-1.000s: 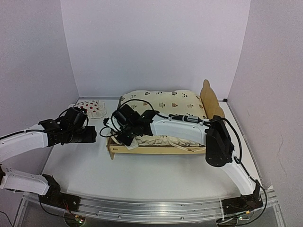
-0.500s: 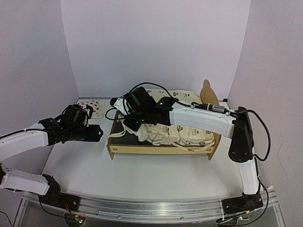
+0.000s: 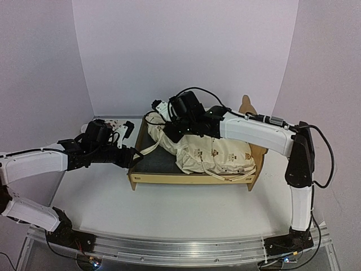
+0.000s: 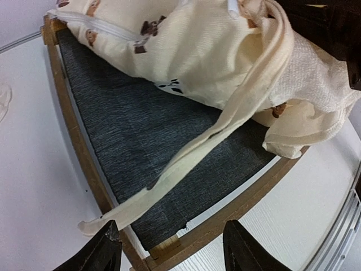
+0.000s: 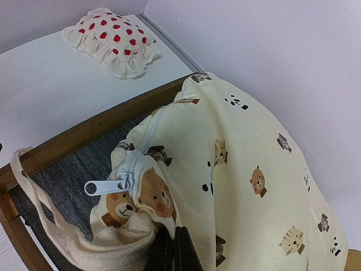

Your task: Set up the pet bed

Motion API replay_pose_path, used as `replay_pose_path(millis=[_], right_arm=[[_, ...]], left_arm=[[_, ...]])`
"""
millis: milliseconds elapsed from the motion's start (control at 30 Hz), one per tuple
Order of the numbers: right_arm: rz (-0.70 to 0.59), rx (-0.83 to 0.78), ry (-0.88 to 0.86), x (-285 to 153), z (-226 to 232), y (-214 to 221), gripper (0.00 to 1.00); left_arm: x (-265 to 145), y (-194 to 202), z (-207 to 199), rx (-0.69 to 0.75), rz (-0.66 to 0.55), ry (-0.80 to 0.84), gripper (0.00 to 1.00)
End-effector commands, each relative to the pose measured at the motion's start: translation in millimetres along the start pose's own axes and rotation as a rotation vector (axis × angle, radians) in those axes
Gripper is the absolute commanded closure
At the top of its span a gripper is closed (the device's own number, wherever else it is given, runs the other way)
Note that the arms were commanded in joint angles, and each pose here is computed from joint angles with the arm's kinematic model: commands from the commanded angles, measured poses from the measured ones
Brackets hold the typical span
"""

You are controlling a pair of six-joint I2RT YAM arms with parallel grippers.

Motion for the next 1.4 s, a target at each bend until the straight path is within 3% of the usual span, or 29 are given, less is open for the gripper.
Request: replay_pose_path(millis=[0,400,567,700,967,1067,1267,1367], right_arm=[[-0.078,0.052,0.051,-30,-25,-17,1.00],[-0.067,0.059,0.051,-37,-30,-9,1.00],[-0.062,0.057,0.057,-38,-32,-6,1.00],[-0.052,0.052,0.066,-38,-34,-3,1.00],[-0.054,0.070,0.090,-45,-47,1,1.00],[-0.048,0.076,0.079,-45,-46,6,1.00],[-0.031,0.074,0.073,-42,-42,13,1.00],[-0.038,0.069,0.082,-45,-45,11,1.00]], left_arm=[[2,-30,-22,0.130,-0.094,0.099,0.38],[41,-43,-17,0.236,-0.084,0.022,0.50],[52,-44,-18,0.235,-0.060,0.019,0.79],[46,-47,-31,0.231,-0.064,0.044,0.90],[50,-44,-86,0.185,-0.005,0.159,0.85],[59,-39,-83,0.178,0.011,0.120,0.81],[72,-28,-75,0.180,0.050,0.062,0.87],[63,-32,-78,0.184,0.033,0.061,0.84]])
Point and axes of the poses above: each gripper's point midway between its finger pads, its own x axis out along the fingers, its own z axis along the line the jaws close on, y = z × x, the point moved 8 cm from there along -x, back along the fingers, and after that the axes turned 8 degrees about -x, right-handed, at the moved point
